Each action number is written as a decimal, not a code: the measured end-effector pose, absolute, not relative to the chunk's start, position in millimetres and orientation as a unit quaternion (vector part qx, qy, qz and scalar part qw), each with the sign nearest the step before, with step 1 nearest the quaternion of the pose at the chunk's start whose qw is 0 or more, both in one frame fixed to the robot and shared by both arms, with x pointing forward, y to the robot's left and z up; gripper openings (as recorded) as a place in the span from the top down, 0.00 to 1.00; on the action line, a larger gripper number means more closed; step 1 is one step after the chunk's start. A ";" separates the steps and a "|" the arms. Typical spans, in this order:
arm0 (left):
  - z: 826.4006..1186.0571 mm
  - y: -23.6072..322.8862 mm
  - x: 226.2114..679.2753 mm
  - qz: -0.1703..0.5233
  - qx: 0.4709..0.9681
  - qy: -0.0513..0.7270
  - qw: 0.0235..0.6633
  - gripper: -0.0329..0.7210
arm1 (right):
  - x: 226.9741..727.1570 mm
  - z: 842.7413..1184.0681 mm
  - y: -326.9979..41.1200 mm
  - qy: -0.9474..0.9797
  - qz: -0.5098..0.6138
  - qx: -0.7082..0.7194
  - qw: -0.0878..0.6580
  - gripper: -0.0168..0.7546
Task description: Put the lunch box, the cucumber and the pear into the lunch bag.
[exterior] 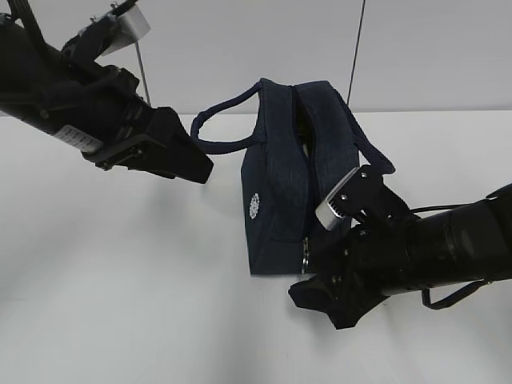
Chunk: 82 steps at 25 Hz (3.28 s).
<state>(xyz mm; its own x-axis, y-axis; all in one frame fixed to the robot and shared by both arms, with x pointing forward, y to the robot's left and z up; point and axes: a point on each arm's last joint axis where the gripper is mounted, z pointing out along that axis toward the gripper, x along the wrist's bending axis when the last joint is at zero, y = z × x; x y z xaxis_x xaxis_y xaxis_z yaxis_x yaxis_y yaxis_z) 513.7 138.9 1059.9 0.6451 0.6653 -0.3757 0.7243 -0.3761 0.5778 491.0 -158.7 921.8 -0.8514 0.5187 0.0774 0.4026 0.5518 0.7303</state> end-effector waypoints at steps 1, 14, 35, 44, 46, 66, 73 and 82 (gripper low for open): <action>1059.9 138.9 513.7 -0.040 0.829 0.419 0.369 0.40 | 492.4 921.3 -158.6 0.877 0.396 0.258 0.081 0.37; 1059.5 139.4 513.7 -0.038 0.831 0.418 0.366 0.42 | 496.4 903.5 -154.2 0.882 0.405 0.227 0.080 0.37; 1059.4 139.4 513.5 -0.038 0.831 0.417 0.365 0.43 | 513.1 904.6 -153.8 0.887 0.386 0.227 0.112 0.37; 1059.3 139.4 513.3 -0.040 0.832 0.417 0.365 0.44 | 514.8 905.3 -154.0 0.887 0.384 0.228 0.117 0.46; 1059.3 139.4 513.3 -0.040 0.832 0.417 0.365 0.44 | 514.8 905.3 -154.0 0.887 0.384 0.228 0.117 0.57; 1059.3 139.4 513.2 -0.040 0.832 0.416 0.364 0.44 | 515.9 903.9 -156.3 0.890 0.371 0.233 0.124 0.87; 1059.2 139.4 512.9 -0.041 0.833 0.416 0.363 0.44 | 515.7 913.1 -156.6 0.886 0.378 0.233 0.134 1.00; 1059.2 139.4 512.8 -0.041 0.833 0.416 0.363 0.45 | 508.4 932.2 -159.7 0.882 0.374 0.260 0.120 1.00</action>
